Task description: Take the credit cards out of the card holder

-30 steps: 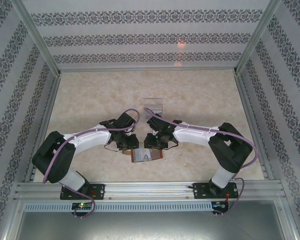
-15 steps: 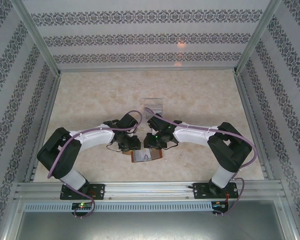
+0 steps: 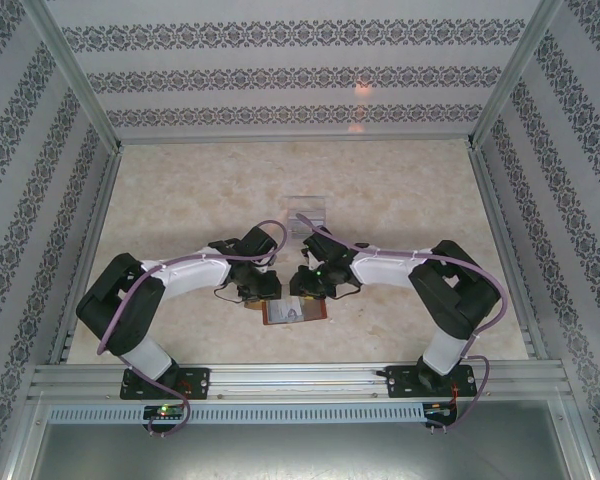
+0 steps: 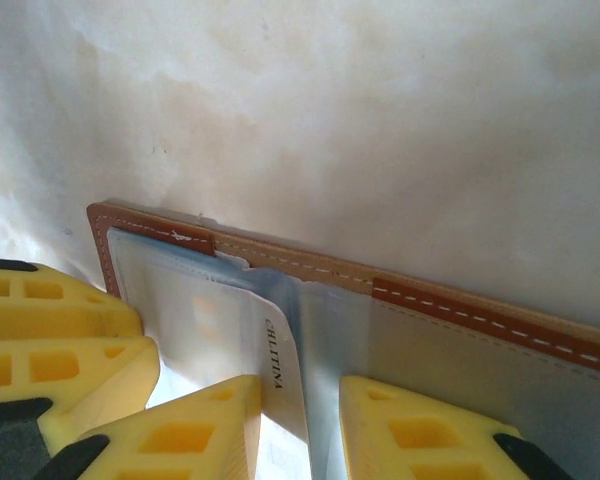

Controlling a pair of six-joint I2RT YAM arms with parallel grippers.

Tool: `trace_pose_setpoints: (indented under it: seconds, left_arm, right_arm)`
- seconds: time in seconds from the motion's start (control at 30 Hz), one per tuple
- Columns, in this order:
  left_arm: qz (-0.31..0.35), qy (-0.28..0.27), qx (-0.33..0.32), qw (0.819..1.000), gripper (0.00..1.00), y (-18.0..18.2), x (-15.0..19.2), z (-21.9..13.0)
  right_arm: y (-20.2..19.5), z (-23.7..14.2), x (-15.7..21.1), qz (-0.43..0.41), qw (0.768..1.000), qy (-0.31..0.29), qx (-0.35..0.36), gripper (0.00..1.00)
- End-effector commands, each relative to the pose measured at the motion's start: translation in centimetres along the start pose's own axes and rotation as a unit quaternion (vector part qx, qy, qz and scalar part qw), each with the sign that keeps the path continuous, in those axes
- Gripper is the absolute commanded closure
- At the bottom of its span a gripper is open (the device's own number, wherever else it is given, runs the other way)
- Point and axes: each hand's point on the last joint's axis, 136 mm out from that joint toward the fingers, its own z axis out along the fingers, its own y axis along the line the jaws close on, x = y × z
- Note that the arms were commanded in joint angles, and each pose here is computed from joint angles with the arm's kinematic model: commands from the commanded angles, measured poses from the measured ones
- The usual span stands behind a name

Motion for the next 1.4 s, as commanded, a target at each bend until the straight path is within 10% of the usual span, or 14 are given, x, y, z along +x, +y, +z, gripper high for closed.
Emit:
trace_pose_setpoints:
  seconds: [0.0, 0.53, 1.37]
  left_arm:
    - [0.004, 0.019, -0.058, 0.998, 0.79, 2.5, 1.1, 1.4]
    - [0.002, 0.023, -0.061, 0.998, 0.79, 2.6, 1.1, 1.5]
    - [0.002, 0.023, -0.065, 0.998, 0.79, 2.8, 1.3, 1.4]
  right_arm:
    - [-0.9, 0.1, 0.6, 0.011, 1.0, 0.007, -0.021, 0.73]
    - [1.9, -1.1, 1.5, -0.006, 0.992, 0.004, -0.126, 0.86]
    - [-3.5, -3.5, 1.6, 0.007, 1.0, -0.02, -0.012, 0.96]
